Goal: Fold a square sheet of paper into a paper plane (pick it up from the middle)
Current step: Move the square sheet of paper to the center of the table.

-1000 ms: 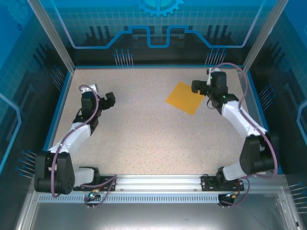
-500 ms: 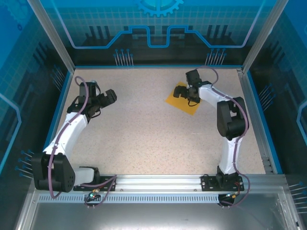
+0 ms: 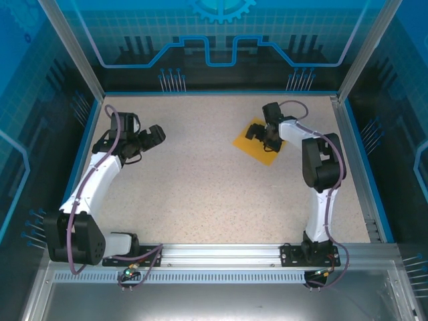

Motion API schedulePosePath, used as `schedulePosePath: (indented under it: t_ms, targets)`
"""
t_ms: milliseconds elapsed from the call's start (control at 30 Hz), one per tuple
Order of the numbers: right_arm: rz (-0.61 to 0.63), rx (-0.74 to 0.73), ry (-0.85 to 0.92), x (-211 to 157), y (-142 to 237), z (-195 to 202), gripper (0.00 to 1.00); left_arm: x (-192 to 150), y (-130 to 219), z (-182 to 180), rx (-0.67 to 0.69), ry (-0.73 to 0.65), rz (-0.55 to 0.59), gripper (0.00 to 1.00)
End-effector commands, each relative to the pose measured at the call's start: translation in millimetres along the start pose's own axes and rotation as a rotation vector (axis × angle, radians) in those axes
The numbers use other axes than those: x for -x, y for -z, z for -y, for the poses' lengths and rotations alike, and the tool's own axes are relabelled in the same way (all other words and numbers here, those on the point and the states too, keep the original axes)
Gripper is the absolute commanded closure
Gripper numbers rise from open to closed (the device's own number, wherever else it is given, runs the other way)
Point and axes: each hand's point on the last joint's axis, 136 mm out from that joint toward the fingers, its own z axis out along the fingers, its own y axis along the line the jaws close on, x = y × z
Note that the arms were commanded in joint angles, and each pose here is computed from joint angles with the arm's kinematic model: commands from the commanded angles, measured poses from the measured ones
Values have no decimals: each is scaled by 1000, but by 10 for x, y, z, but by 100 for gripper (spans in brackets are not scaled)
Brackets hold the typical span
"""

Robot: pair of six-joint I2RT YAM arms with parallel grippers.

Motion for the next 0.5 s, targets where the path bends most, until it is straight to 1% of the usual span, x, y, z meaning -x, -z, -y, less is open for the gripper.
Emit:
schedulePosePath:
  t_ms: [0, 167, 233, 300, 333, 367, 400, 467]
  targets:
    - [-179, -131, -87, -709, 53, 353, 1, -35, 132, 134, -54, 52, -30, 2]
    - [-262, -206, -94, -1538, 235, 470, 1, -69, 139, 189, -88, 43, -47, 1]
    - [-303, -202, -86, -1855, 268, 415, 1, -77, 141, 197, -91, 36, -54, 1]
    - [-377, -172, -54, -2113, 301, 333, 1, -71, 148, 200, -91, 29, -52, 2]
    - [-415, -139, -33, -2196, 335, 276, 1, -68, 162, 200, -90, 26, -50, 2]
    - [-426, -111, -13, -2207, 379, 234, 1, -72, 167, 198, -90, 23, -49, 2]
    - [-411, -90, 15, -2143, 443, 200, 1, -74, 173, 195, -90, 23, -48, 2]
    - [-341, -75, 111, -1910, 606, 146, 1, -80, 181, 200, -94, 22, -47, 1]
